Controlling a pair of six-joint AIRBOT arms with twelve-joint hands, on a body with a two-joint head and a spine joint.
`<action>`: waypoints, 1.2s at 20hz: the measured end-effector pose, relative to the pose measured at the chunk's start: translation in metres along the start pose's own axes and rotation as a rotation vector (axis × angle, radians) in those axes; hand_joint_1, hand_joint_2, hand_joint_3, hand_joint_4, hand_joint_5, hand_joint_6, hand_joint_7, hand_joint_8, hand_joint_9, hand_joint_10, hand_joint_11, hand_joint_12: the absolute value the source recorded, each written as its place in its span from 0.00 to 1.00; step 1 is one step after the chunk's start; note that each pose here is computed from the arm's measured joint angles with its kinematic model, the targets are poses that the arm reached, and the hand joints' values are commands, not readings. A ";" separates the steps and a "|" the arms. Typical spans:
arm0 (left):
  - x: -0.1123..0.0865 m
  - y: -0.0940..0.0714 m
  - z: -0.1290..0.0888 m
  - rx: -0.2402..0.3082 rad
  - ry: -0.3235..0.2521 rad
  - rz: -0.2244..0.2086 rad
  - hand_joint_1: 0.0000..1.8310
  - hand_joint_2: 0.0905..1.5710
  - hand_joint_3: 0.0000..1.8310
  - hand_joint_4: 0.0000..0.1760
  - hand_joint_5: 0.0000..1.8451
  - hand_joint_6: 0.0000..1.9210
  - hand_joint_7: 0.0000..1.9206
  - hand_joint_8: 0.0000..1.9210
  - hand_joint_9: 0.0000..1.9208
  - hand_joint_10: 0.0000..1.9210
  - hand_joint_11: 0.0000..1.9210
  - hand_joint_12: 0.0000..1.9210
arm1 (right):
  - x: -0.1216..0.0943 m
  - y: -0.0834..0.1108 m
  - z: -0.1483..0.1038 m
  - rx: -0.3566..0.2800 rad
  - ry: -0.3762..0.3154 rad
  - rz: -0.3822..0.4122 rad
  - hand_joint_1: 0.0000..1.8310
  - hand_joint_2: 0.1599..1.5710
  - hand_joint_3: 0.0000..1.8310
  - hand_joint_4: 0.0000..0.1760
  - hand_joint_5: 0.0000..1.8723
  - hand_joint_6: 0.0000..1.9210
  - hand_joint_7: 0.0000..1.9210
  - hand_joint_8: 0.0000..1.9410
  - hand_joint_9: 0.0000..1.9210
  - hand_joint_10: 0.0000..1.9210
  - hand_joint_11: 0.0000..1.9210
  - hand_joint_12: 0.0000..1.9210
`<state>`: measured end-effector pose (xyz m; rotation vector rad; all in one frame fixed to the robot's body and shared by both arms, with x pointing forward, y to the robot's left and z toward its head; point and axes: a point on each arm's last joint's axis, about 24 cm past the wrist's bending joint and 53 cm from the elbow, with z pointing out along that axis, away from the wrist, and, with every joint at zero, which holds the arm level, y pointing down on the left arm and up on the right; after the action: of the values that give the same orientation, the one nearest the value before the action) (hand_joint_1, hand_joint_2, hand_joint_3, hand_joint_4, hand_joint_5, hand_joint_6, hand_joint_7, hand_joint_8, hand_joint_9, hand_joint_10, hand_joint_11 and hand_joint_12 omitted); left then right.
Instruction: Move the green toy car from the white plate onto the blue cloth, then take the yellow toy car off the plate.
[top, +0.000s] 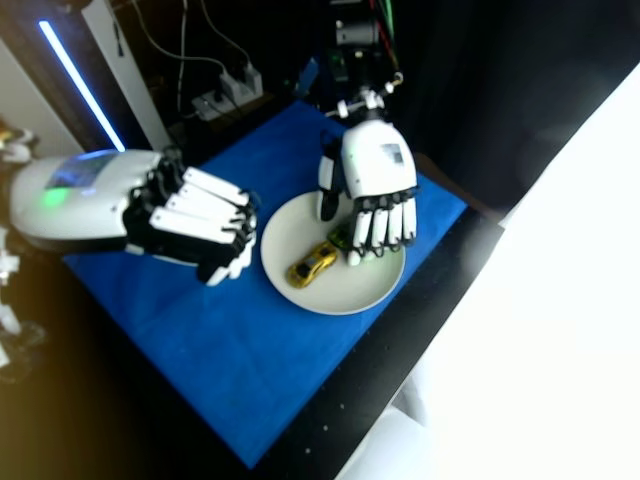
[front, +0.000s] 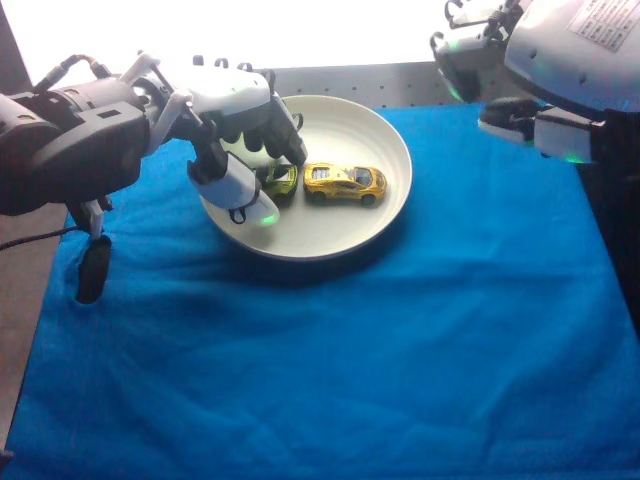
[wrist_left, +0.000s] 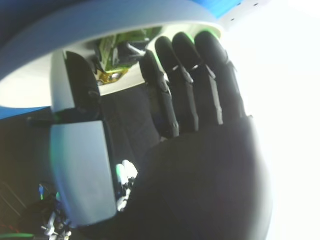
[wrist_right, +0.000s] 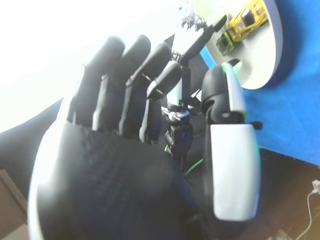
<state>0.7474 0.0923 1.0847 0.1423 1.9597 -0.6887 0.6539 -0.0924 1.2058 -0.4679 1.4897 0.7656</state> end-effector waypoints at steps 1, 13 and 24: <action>0.000 0.000 0.001 0.000 -0.001 -0.002 0.61 0.59 0.00 0.00 0.47 0.03 0.26 0.57 0.22 0.75 0.17 0.95 | 0.001 0.000 0.000 0.001 0.001 0.001 0.57 0.70 0.00 0.00 0.33 0.62 0.34 0.59 0.28 0.76 0.23 1.00; 0.003 0.004 0.004 -0.007 -0.004 -0.026 0.72 0.75 0.00 0.00 0.42 0.60 0.43 0.70 0.38 0.78 0.21 0.96 | 0.003 0.002 -0.001 -0.004 0.006 0.003 0.59 0.76 0.00 0.00 0.39 0.69 0.34 0.52 0.28 0.70 0.24 0.98; 0.003 -0.001 -0.003 0.010 -0.014 -0.030 0.73 0.77 0.00 0.00 0.41 0.61 0.41 0.72 0.35 0.83 0.22 0.96 | 0.004 0.003 -0.001 -0.004 0.008 0.005 0.64 0.65 0.00 0.00 0.30 0.51 0.38 0.49 0.34 0.68 0.30 0.93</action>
<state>0.7434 0.0926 1.0836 0.1140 1.9483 -0.7166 0.6511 -0.0904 1.2026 -0.4709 1.4979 0.7716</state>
